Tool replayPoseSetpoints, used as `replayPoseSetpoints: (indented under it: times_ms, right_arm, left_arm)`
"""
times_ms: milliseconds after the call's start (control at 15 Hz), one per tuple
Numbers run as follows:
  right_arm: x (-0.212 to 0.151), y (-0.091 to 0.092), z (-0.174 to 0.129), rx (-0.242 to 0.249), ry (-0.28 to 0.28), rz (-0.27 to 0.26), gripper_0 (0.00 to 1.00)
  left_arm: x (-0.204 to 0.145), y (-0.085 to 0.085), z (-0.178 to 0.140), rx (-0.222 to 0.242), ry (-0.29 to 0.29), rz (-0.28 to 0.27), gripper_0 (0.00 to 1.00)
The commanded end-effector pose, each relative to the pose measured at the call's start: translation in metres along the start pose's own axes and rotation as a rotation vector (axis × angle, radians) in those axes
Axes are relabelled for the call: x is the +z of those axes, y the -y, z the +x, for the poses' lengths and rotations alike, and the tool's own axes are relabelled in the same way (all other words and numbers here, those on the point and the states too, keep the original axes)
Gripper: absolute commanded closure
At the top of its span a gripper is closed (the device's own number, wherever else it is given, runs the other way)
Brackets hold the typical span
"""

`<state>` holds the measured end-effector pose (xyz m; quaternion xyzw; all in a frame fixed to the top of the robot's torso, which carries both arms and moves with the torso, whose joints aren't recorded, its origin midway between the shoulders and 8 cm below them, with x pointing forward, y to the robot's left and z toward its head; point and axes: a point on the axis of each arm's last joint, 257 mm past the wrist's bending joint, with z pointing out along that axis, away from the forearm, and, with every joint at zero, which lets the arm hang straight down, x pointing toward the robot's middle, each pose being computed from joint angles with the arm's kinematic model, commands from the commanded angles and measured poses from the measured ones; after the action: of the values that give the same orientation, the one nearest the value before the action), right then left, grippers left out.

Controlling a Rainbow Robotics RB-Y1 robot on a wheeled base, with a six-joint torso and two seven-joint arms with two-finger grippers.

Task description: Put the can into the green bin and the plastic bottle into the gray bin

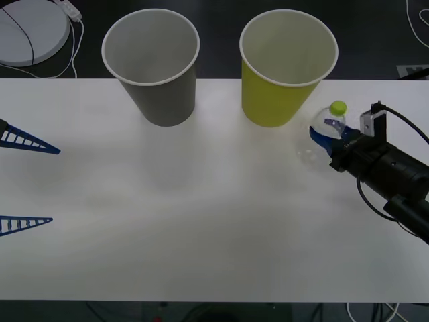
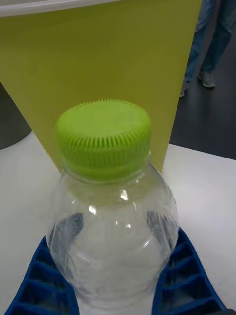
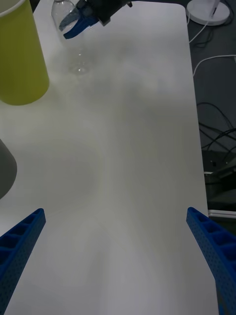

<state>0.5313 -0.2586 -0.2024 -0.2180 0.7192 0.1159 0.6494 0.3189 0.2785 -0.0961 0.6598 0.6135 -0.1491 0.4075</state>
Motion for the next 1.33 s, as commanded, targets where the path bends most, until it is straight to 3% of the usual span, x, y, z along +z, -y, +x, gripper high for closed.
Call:
replayPoseSetpoints:
  times_ms: [67, 600, 1000, 1333]
  right_arm:
    - [0.0, 0.0, 0.0, 0.0, 0.0, 0.0, 1.0]
    - [-0.021, -0.001, -0.017, 0.01, 0.022, -0.02, 1.0]
    - [-0.052, -0.004, -0.032, 0.037, 0.023, -0.079, 1.0]
    - [-0.084, -0.011, -0.05, 0.076, 0.025, -0.207, 1.0]
  left_arm:
    - [0.0, 0.0, 0.0, 0.0, 0.0, 0.0, 0.0]
    - [0.0, 0.0, 0.0, 0.0, 0.0, 0.0, 0.0]
    - [0.0, 0.0, 0.0, 0.0, 0.0, 0.0, 0.0]
    - [0.0, 0.0, 0.0, 0.0, 0.0, 0.0, 0.0]
